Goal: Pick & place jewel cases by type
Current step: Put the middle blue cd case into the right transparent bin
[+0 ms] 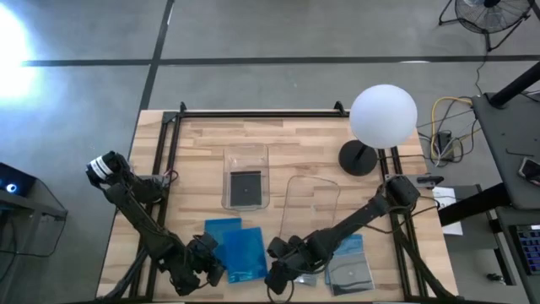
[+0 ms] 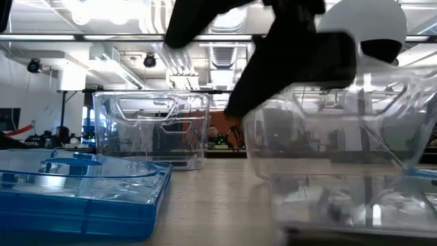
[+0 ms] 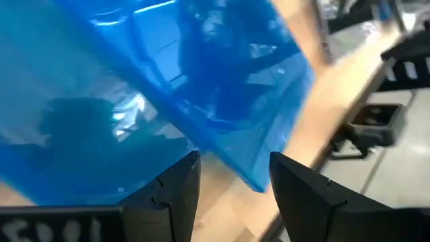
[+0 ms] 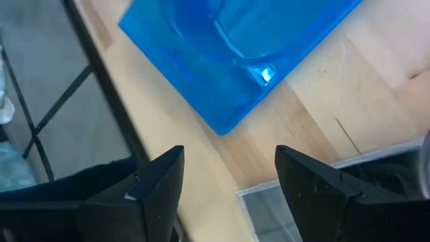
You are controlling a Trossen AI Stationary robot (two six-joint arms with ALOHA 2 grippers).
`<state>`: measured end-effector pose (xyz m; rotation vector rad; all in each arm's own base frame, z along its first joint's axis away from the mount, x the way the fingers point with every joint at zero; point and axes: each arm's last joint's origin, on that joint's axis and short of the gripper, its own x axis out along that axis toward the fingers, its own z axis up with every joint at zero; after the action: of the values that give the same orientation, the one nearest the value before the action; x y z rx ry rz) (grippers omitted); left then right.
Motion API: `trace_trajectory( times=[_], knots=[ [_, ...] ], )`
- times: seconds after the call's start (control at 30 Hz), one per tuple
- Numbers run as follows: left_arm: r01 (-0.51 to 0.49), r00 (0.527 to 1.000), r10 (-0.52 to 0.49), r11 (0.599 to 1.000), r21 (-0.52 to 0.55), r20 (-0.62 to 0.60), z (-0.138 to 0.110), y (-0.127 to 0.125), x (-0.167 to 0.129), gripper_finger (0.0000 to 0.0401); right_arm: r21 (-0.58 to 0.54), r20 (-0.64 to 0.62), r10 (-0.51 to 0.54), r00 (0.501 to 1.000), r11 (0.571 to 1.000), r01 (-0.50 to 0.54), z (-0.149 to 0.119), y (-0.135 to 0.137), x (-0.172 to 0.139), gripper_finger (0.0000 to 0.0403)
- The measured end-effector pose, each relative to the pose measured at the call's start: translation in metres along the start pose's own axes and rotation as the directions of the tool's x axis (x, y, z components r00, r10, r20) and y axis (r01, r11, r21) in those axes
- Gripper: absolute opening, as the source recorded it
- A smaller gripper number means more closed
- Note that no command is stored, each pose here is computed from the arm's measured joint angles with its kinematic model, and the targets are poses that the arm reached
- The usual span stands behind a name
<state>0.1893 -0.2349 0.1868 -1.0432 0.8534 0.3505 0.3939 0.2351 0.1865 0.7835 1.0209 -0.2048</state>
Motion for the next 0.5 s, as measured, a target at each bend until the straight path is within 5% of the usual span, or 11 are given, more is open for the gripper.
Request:
trace_trajectory(
  times=[0.17, 0.5],
  knots=[
    [0.019, 1.0, -0.02, 0.997, 0.078, 0.012, 0.0, -0.005, -0.003, 0.0161, 0.036, 0.033, -0.012, 0.999, 0.999, 0.011, 0.004, 0.002, -0.02, 0.0228],
    [0.014, 0.999, -0.024, 0.981, 0.191, 0.048, 0.0, -0.004, -0.003, 0.0161, 0.054, 0.25, -0.234, 0.94, 0.972, 0.228, 0.012, -0.002, -0.063, 0.0228]
  ],
)
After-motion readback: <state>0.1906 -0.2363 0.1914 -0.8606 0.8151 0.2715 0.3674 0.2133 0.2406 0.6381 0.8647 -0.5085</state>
